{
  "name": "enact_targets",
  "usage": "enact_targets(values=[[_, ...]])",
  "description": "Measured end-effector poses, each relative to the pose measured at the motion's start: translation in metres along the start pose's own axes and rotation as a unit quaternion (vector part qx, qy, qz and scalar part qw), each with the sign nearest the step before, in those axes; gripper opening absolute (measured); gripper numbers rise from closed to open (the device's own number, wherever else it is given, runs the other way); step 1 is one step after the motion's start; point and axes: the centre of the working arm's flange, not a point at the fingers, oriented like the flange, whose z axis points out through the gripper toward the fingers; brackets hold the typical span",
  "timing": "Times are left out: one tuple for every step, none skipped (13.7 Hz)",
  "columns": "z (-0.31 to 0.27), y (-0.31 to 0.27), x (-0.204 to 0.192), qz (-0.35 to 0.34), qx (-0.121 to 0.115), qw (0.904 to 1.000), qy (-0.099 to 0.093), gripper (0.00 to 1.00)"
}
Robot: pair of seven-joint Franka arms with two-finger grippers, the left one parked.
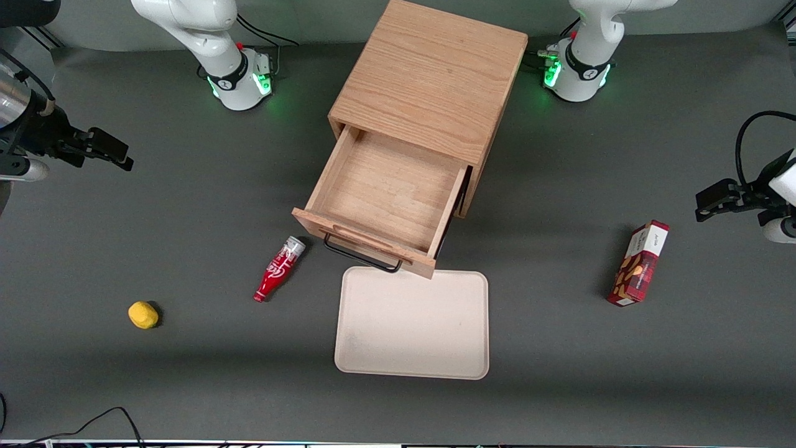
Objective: Open upper drawer
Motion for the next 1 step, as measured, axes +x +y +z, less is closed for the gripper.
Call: enact_targets(values=[[0.0061,0.0039,0.0010,0.004,-0.003,1.0000,-0.004,1.00]])
